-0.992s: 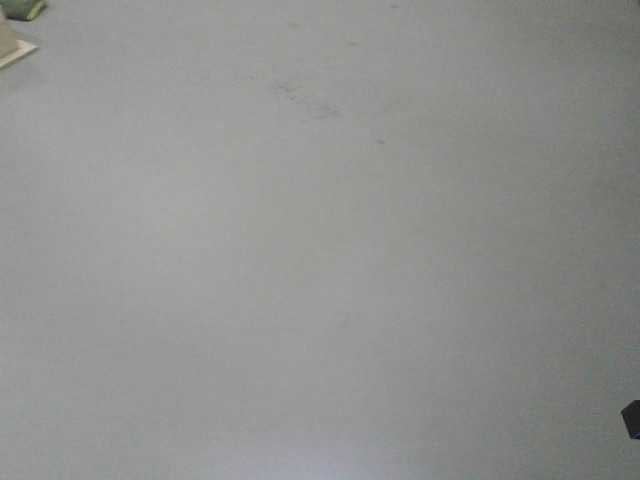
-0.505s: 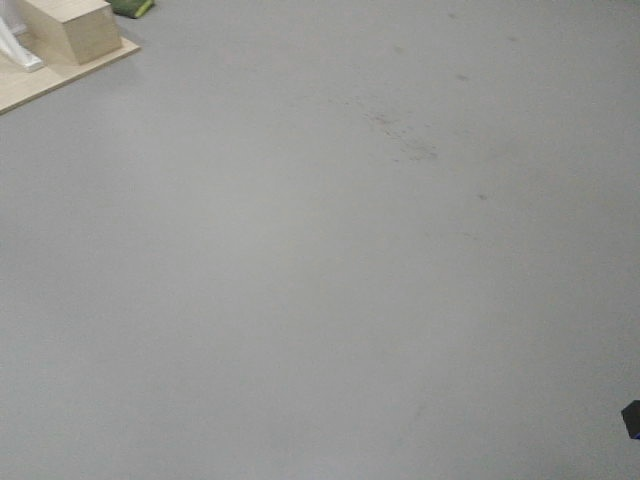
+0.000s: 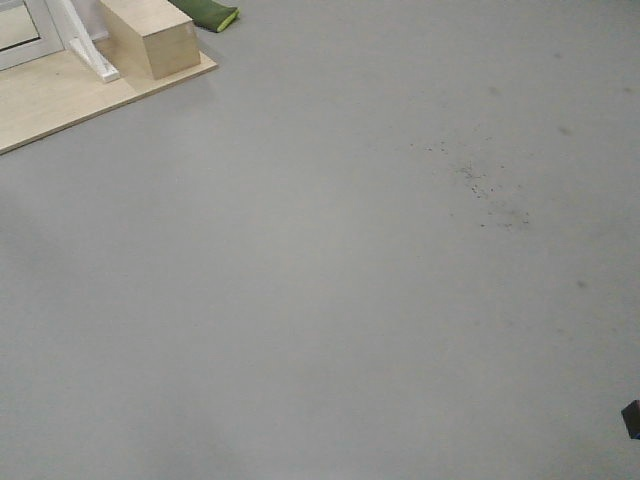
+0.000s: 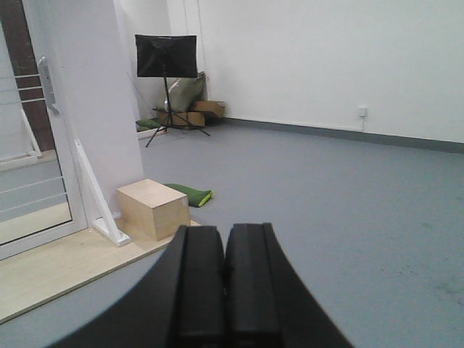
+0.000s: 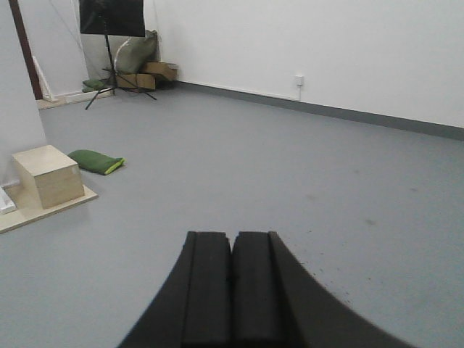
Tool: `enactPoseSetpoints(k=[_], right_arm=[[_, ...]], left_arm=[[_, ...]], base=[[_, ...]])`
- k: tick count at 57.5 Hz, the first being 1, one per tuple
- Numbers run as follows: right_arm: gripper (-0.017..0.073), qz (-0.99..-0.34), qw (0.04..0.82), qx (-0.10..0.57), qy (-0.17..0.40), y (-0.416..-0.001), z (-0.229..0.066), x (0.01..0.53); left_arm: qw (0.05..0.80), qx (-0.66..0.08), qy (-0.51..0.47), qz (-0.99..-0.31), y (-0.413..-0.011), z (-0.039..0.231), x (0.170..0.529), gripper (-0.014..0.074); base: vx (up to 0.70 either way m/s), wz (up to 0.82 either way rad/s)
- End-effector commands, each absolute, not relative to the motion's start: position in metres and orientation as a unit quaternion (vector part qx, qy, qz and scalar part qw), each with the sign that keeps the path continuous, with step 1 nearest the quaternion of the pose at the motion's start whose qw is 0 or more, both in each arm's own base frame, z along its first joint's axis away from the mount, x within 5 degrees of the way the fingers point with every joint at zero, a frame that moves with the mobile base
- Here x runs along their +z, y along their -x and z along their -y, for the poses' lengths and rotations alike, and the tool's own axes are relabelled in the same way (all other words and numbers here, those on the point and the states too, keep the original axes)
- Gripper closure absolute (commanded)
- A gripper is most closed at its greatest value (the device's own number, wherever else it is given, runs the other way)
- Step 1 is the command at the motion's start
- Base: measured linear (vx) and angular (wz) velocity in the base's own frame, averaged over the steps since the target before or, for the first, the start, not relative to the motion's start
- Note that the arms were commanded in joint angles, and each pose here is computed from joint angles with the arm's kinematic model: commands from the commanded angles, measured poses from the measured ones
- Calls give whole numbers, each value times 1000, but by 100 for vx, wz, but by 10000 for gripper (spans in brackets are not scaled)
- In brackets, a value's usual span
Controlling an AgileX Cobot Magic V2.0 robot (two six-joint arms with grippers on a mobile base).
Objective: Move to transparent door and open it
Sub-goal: 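Drive the base across the grey floor toward the glass door, then drive up to the sliding glass door and stop at its handle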
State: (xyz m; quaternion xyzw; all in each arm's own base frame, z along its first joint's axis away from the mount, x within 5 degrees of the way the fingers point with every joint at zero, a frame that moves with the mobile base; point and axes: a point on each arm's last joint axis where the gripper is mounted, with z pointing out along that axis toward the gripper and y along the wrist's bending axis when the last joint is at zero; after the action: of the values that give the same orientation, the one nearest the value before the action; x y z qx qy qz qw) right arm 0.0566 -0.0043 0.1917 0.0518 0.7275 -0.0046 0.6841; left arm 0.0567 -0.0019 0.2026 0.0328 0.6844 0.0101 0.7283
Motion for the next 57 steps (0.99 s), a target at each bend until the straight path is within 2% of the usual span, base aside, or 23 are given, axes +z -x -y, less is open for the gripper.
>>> enactPoseSetpoints(k=[1, 57], right_arm=[[566, -694, 718, -11, -48, -56, 5, 199], [566, -694, 718, -11, -48, -56, 5, 199]], left_arm=[[755, 3, -36, -655, -55, 3, 207, 600], [755, 3, -36, -655, -55, 3, 207, 600]], base=[[54, 31], [57, 37]])
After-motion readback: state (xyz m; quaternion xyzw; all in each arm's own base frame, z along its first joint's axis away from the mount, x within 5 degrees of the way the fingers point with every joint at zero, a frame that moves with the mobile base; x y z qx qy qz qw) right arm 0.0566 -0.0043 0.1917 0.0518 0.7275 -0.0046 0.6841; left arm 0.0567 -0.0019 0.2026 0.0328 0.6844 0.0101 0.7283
